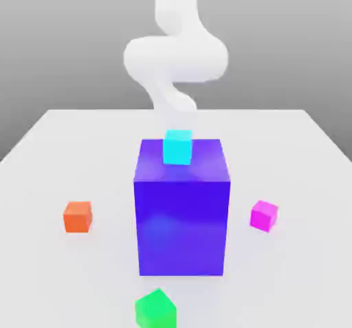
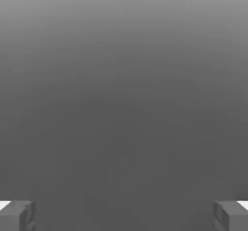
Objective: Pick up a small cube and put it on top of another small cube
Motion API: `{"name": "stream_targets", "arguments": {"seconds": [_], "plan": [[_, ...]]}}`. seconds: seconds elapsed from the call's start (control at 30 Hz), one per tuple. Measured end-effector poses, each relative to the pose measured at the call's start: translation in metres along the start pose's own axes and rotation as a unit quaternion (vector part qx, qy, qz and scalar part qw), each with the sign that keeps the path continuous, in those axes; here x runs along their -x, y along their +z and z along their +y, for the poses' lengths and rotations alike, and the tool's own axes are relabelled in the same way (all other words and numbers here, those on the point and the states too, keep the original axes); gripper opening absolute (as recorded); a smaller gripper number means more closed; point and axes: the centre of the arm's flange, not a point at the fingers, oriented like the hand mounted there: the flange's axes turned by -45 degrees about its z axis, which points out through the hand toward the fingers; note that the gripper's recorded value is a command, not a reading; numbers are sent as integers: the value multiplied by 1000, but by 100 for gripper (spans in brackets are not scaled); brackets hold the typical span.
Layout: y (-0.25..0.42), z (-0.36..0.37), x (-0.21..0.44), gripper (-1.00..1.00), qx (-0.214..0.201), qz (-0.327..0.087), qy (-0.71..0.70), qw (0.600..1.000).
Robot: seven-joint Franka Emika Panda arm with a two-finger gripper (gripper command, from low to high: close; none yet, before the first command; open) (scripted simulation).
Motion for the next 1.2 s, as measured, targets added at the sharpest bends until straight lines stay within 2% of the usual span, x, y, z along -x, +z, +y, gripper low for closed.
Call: {"name": "stream_targets", "arguments": {"seconds": [0.17, 0.33, 0.47, 0.63, 0.73, 1.0, 1.03, 1.2], "plan": [[115, -66, 57, 0, -53, -85, -88, 991], [199, -133, 152, 0, -97, -167, -185, 964], [242, -176, 255, 0, -127, -233, -273, 925], [258, -195, 383, 0, -150, -303, -377, 862], [266, -195, 418, 0, -158, -319, -400, 845], [302, -195, 455, 0, -158, -321, -402, 843], [306, -194, 459, -100, -157, -321, -403, 843], [305, -194, 459, -100, -157, -321, -403, 843]]}}
